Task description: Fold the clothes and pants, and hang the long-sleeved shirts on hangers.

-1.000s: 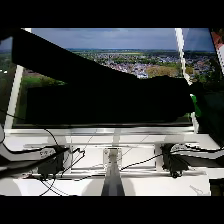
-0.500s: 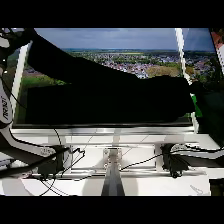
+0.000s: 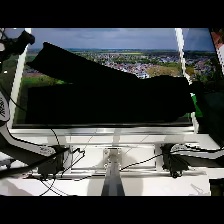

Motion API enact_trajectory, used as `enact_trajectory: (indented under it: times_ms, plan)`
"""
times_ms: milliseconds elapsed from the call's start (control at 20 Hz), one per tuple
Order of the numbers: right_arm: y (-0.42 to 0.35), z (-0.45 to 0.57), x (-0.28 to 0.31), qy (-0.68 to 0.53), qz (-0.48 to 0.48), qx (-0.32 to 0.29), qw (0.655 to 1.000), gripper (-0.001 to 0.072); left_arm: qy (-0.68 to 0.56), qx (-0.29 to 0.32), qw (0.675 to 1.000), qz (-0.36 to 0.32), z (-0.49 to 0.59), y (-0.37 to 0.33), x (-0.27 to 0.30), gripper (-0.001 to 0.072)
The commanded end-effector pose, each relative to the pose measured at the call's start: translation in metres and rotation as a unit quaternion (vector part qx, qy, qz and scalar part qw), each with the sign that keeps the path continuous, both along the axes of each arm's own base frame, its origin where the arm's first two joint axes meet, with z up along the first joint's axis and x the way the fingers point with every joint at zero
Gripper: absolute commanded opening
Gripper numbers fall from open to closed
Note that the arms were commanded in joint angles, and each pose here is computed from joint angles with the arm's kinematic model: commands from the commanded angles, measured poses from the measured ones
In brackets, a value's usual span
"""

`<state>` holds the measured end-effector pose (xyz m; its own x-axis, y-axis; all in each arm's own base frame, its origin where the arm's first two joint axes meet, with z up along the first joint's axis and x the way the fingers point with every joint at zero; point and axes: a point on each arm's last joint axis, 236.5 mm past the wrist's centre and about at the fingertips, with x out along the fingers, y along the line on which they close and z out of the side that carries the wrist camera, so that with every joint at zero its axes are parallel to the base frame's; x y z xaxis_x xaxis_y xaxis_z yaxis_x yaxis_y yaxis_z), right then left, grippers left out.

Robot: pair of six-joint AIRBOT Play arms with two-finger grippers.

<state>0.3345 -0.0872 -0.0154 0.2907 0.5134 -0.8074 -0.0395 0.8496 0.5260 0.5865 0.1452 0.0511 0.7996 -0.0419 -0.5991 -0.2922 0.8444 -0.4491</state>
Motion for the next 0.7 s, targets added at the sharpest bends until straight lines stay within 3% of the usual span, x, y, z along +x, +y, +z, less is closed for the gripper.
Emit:
enact_trajectory:
  times_ms: [0, 150, 250, 450, 650]
  plan:
    - [-0.007, -0.001, 0.007, -0.011, -0.012, -0.014, 1.000, 0.0017, 0.114, -0.080, 0.988, 0.063, -0.041, 0.030, -0.049, 0.0698]
    - [-0.008, -0.002, 0.008, -0.013, -0.014, -0.015, 1.000, 0.0017, 0.175, -0.069, 0.975, 0.117, -0.073, 0.051, -0.077, 0.0698]
    - [-0.007, -0.001, 0.007, -0.012, -0.013, -0.014, 1.000, 0.0017, 0.182, -0.083, 0.970, 0.141, -0.092, 0.053, -0.078, 0.0610]
    - [-0.007, -0.001, 0.007, -0.011, -0.012, -0.014, 1.000, 0.0017, 0.193, -0.085, 0.968, 0.139, -0.133, 0.044, -0.067, 0.0600]
    - [-0.007, -0.002, 0.007, -0.011, -0.012, -0.014, 1.000, 0.0017, 0.124, -0.041, 0.983, 0.126, -0.131, 0.038, -0.028, 0.0594]
